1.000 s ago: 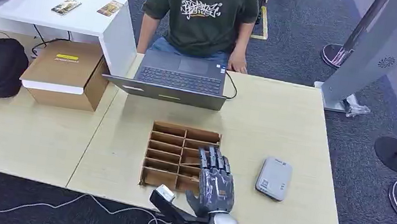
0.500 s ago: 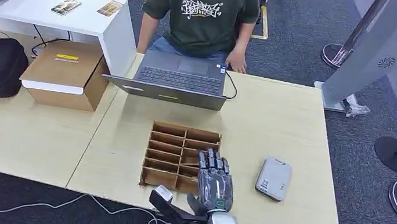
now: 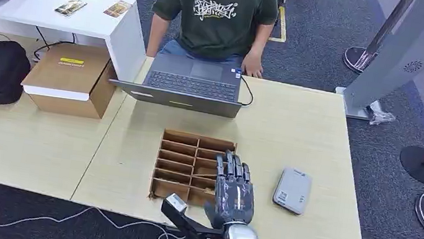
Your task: Pass the card to the sensor for recognition and then transmit it.
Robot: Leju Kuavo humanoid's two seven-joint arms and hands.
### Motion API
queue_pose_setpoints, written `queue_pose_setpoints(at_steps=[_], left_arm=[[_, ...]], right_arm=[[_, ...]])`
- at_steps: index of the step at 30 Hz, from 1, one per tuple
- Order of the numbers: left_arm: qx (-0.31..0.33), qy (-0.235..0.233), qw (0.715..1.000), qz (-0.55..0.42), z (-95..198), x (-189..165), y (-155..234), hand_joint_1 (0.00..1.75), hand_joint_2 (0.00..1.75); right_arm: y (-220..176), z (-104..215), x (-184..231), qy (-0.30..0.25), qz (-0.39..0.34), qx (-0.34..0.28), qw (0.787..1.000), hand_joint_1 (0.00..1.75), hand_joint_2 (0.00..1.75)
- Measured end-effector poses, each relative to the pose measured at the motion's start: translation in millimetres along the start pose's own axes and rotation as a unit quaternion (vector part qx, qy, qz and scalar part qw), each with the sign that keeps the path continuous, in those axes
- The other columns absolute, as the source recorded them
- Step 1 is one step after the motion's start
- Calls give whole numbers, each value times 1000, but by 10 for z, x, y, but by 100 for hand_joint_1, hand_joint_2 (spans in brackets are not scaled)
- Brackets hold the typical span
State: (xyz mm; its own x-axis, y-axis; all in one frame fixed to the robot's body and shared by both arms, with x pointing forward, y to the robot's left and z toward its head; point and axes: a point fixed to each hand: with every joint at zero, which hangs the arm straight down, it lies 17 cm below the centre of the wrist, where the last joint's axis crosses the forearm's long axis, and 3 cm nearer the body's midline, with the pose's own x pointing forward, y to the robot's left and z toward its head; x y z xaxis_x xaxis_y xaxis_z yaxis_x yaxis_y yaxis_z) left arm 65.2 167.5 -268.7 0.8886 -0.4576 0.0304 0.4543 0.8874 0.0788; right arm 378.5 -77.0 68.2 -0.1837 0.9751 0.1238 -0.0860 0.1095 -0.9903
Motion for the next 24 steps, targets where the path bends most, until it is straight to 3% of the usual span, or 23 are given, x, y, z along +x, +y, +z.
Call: queue_pose_setpoints(at_steps=[24], left_arm=[[-8, 10, 1000, 8, 2, -30, -15, 0, 0]], right_arm=[[175, 42, -67, 16, 2, 37, 999, 0, 175]])
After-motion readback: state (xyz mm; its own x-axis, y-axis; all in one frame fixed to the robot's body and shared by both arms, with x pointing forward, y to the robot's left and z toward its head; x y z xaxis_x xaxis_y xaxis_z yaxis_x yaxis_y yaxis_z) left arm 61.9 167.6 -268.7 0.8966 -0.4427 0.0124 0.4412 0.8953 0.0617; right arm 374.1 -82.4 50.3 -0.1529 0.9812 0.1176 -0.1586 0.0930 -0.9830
